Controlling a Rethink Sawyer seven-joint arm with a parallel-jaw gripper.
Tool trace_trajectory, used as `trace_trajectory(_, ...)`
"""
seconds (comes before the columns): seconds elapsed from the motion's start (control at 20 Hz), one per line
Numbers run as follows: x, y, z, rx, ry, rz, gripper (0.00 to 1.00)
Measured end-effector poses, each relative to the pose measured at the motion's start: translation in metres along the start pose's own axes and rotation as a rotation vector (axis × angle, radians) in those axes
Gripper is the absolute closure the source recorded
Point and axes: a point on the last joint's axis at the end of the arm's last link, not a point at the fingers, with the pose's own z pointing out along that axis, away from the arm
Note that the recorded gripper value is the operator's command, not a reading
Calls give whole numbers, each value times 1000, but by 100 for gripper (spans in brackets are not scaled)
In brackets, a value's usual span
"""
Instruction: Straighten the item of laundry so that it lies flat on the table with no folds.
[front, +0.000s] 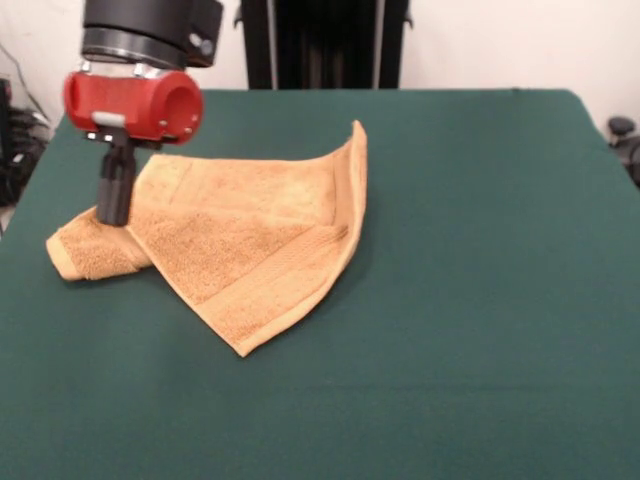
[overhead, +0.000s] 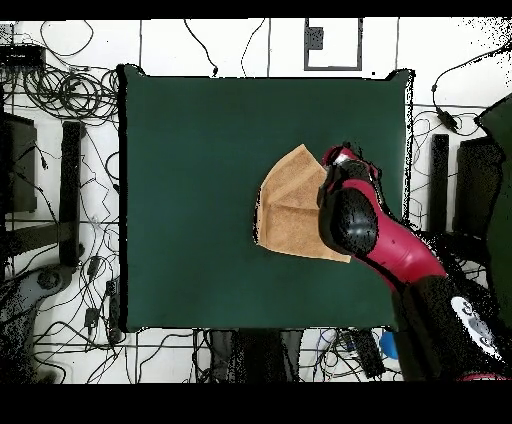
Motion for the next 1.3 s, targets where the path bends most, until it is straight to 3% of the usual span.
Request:
trace_trajectory(0.5, 30, 21, -5, 7, 52, 12, 100)
trace_trajectory(1.3, 52, 15, 8, 15, 64, 26, 100)
